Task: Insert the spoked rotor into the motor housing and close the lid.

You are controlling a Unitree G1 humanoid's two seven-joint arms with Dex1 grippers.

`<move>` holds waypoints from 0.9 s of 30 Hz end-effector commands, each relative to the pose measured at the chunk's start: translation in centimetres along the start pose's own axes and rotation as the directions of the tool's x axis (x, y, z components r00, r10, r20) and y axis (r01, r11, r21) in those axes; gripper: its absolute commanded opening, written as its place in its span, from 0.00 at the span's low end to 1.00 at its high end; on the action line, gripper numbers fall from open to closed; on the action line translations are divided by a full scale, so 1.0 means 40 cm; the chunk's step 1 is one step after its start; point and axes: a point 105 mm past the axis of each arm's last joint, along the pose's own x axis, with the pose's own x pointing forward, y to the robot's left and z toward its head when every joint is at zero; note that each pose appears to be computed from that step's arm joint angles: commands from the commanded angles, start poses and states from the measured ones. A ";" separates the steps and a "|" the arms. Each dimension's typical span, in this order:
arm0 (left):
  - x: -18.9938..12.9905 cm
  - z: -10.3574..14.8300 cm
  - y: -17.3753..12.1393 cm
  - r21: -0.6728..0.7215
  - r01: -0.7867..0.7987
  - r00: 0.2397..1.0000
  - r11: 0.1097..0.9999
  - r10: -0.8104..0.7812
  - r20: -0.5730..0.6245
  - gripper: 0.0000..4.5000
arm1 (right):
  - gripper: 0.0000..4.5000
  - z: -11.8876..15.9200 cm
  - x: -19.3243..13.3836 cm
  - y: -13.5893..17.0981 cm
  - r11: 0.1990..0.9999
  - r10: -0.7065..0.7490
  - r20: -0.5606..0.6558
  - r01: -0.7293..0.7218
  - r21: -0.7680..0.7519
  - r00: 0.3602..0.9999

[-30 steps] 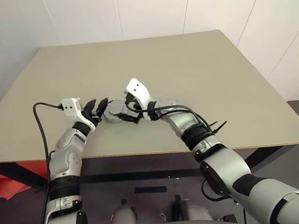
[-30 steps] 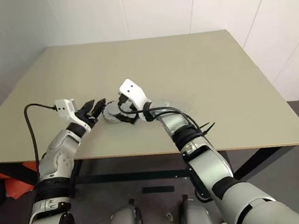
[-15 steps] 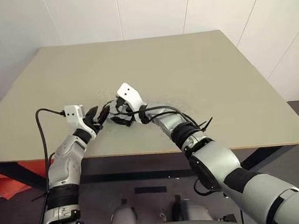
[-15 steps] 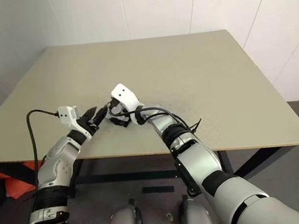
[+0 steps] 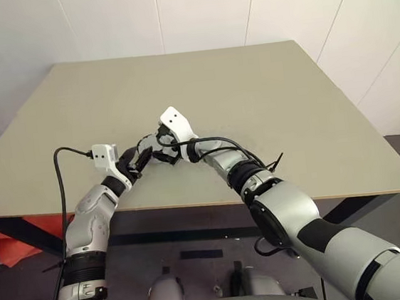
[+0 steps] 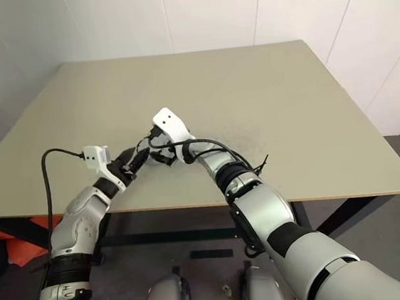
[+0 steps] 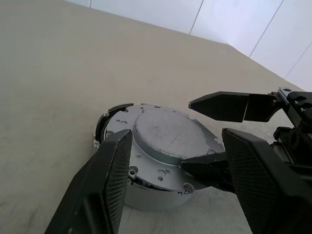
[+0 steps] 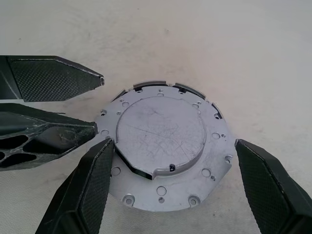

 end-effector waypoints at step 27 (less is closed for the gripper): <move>0.009 0.069 0.064 0.066 -0.104 0.992 0.992 0.099 0.077 0.68 | 0.58 0.025 -0.035 -0.046 1.000 -0.016 0.070 0.016 -0.003 0.997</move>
